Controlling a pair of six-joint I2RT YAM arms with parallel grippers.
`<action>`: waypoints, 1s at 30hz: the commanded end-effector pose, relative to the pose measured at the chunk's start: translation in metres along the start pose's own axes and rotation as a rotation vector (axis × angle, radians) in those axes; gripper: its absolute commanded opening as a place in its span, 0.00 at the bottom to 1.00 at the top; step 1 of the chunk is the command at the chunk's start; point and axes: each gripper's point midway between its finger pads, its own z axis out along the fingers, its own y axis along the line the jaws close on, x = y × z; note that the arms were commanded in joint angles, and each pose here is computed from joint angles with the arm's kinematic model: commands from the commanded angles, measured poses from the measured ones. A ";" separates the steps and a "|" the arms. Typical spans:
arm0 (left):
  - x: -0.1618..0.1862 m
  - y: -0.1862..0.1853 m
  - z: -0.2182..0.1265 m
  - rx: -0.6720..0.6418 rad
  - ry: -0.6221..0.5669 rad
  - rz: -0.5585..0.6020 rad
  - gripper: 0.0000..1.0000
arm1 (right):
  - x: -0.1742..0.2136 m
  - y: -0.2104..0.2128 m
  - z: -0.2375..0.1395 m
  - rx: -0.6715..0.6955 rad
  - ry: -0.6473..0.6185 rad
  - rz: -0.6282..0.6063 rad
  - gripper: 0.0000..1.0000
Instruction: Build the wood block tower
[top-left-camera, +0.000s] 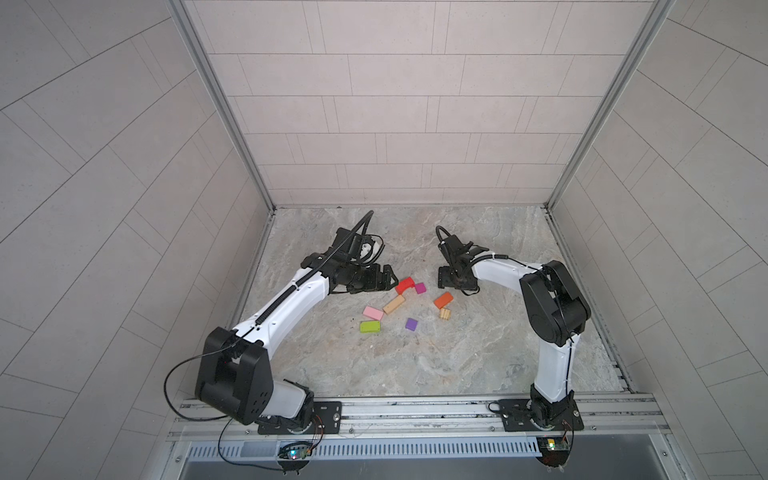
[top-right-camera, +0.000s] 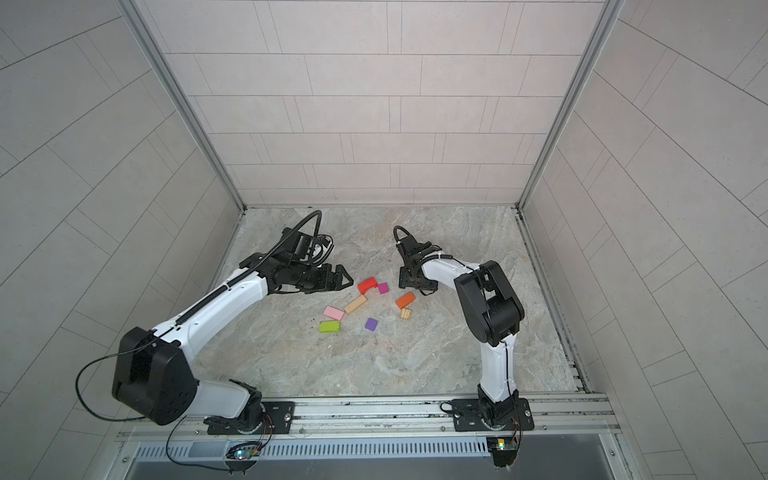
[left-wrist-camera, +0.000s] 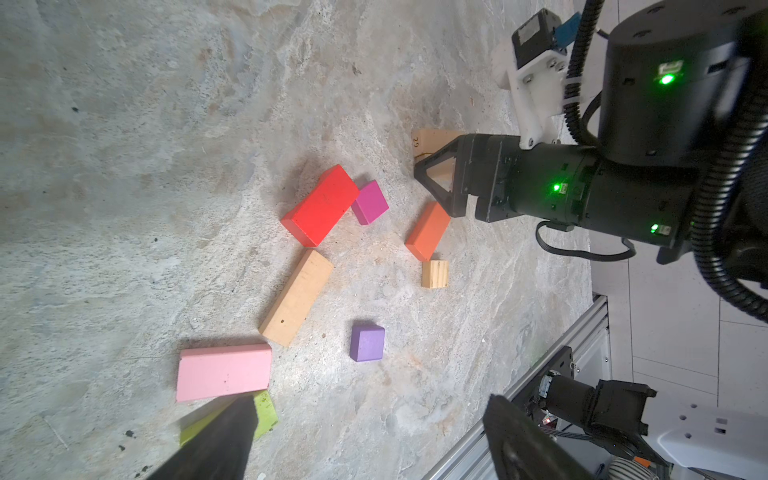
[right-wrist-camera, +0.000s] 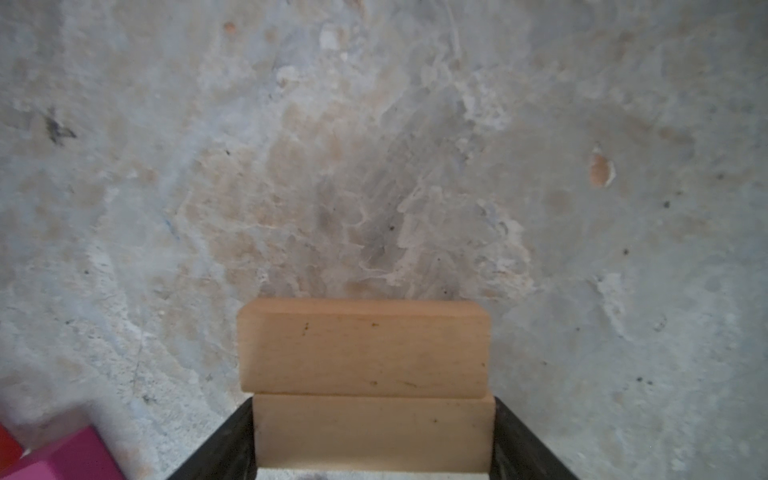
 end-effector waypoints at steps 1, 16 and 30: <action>0.001 0.002 0.000 0.000 0.001 -0.006 0.92 | 0.012 -0.002 0.011 0.028 0.043 -0.029 0.81; 0.001 0.001 -0.001 0.001 0.001 -0.004 0.92 | 0.013 0.001 0.013 0.014 0.050 -0.025 0.83; 0.002 0.002 -0.001 0.000 0.002 -0.006 0.92 | 0.017 0.003 0.015 0.007 0.060 -0.022 0.83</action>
